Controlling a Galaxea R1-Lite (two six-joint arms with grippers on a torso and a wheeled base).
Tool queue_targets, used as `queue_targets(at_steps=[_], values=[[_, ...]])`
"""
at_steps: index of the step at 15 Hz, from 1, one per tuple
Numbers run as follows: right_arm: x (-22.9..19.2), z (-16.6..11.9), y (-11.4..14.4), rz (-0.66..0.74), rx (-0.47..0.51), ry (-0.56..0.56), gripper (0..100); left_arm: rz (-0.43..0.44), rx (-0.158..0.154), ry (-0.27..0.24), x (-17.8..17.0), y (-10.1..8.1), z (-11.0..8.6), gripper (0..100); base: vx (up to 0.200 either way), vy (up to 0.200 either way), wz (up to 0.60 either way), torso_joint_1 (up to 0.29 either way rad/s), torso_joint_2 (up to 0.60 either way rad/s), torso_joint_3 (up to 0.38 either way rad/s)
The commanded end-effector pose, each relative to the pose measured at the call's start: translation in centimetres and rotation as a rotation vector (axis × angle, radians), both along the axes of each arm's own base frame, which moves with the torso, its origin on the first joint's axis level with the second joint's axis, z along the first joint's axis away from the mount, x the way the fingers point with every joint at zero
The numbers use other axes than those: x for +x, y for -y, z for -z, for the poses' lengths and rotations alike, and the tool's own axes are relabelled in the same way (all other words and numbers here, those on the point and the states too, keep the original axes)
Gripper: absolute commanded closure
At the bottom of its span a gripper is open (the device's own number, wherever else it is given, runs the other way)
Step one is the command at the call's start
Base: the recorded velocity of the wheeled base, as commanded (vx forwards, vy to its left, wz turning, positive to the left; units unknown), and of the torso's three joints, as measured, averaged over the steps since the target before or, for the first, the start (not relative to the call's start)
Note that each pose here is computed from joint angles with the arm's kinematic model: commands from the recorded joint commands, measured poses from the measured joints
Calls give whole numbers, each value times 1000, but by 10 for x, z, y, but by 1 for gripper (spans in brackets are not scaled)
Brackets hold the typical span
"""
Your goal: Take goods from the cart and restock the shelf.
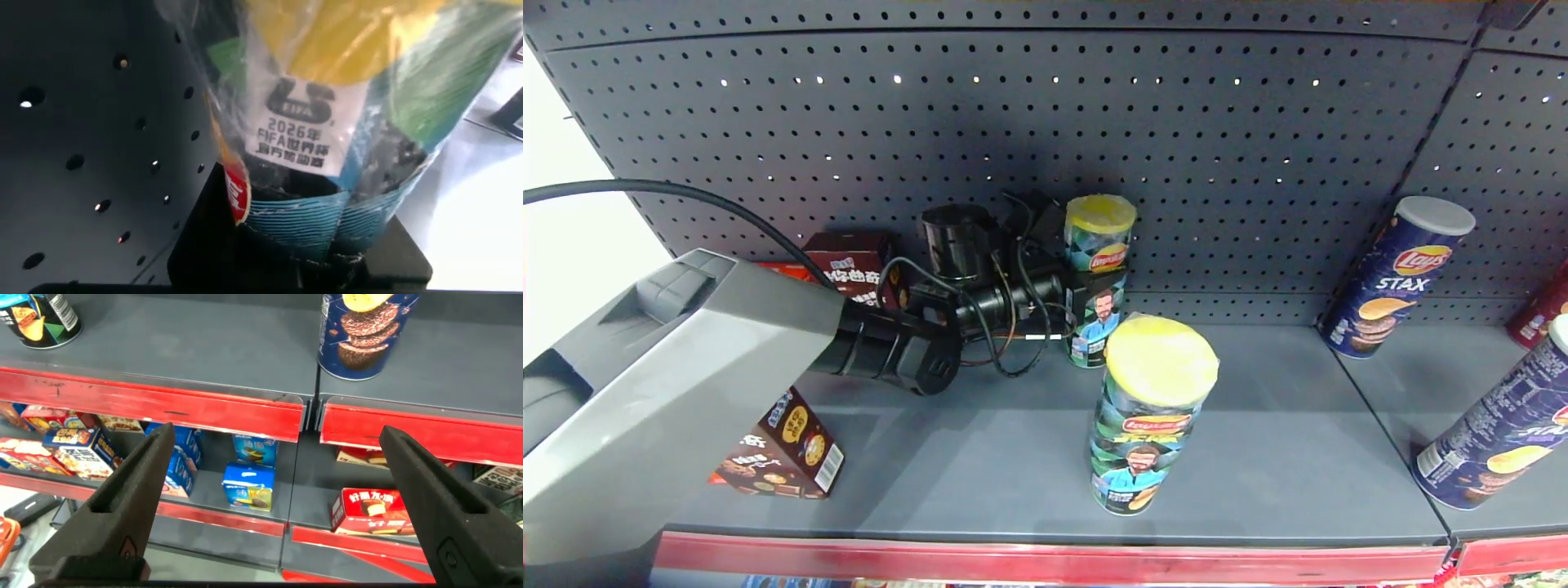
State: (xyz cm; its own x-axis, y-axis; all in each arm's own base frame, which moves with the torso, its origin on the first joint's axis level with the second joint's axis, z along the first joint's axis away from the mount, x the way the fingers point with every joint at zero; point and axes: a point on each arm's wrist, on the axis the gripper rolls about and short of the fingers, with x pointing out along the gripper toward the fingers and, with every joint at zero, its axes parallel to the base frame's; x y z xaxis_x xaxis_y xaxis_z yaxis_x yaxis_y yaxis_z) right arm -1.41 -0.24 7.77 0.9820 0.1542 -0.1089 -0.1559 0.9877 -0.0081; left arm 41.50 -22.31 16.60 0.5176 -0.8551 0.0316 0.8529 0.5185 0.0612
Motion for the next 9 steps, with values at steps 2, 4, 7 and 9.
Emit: queue_targets(at_steps=[2,4,7,9], values=[[0,0,0,-1,0,-1,0,0,3,-9,0,0,2,0,0,0,0,0,0,0],[0,0,0,-1,0,-1,0,-1,8,-18,-4,-3,-2,0,0,0,0,0,0,0],[0,0,0,-1,0,-1,0,-11,24,-48,-22,-17,-22,0,0,0,0,0,0,0],[0,0,0,-1,0,-1,0,-17,59,-60,-38,-26,-34,0,0,0,0,0,0,0]])
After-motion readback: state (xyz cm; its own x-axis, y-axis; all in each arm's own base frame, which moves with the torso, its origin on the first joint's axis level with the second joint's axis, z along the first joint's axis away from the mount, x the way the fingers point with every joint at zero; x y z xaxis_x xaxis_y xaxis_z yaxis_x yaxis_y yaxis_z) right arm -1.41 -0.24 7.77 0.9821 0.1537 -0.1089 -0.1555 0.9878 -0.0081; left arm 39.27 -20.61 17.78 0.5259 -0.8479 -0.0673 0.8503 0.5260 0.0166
